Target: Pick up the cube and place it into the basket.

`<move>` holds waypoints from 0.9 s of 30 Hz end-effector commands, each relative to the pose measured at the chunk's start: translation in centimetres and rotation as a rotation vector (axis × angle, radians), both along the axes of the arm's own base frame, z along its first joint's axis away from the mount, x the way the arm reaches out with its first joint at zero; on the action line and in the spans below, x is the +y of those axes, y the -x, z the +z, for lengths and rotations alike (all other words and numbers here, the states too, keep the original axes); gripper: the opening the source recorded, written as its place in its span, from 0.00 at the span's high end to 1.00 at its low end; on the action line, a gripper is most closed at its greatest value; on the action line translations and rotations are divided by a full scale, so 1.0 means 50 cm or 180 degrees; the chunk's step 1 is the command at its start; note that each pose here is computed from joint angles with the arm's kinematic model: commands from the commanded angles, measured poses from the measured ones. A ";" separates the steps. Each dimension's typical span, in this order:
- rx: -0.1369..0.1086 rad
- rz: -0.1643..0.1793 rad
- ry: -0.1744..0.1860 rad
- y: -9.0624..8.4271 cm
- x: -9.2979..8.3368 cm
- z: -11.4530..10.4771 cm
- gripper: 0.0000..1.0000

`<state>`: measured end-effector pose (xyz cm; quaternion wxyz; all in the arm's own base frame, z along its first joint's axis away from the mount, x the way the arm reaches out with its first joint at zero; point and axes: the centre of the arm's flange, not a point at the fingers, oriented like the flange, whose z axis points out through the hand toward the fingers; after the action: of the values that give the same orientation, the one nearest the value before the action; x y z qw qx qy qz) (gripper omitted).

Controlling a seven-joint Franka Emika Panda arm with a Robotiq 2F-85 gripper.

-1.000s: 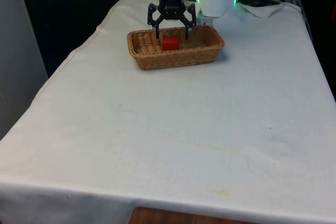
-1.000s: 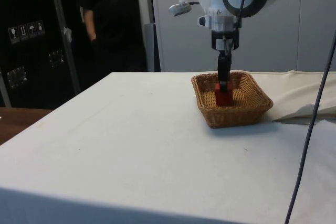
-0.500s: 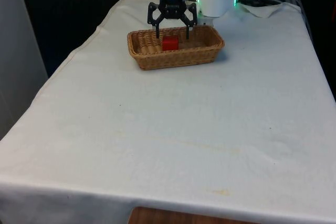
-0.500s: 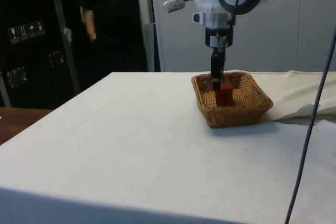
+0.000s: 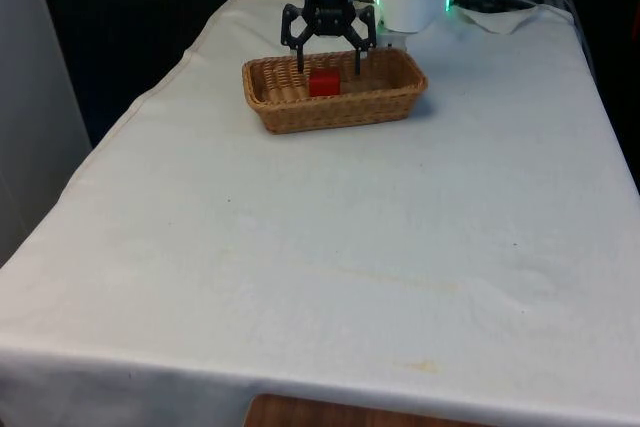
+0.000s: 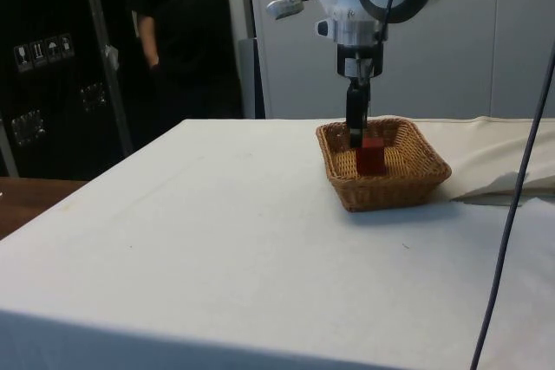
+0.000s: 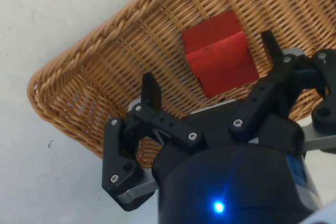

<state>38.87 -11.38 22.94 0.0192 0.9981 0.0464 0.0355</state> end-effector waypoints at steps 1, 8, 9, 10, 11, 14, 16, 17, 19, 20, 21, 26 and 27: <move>0.0000 0.0000 0.0000 0.000 0.000 0.000 0.00; 0.0000 0.0000 0.0000 0.000 0.000 0.000 0.00; 0.0000 0.0000 0.0000 0.000 0.000 0.000 0.00; 0.0000 0.0000 0.0000 0.000 0.000 0.000 0.00; 0.0000 0.0000 0.0000 0.000 0.000 0.000 0.00; 0.0007 -0.0001 0.0004 -0.001 0.000 0.000 0.00; 0.0005 -0.0002 0.0004 -0.003 -0.002 0.003 0.00; 0.0000 0.0000 0.0000 -0.001 0.000 0.000 0.00; -0.0007 -0.0006 0.0000 -0.005 -0.004 0.009 0.00; -0.0012 -0.0004 -0.0002 -0.007 -0.004 0.012 0.00; -0.0017 -0.0008 -0.0006 -0.008 -0.005 0.016 0.00; -0.0058 -0.0011 -0.0065 -0.013 -0.002 0.038 0.00; -0.0048 -0.0018 -0.0045 -0.014 -0.007 0.042 0.00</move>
<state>39.52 -11.52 25.10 0.0079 0.9979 0.0435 0.0464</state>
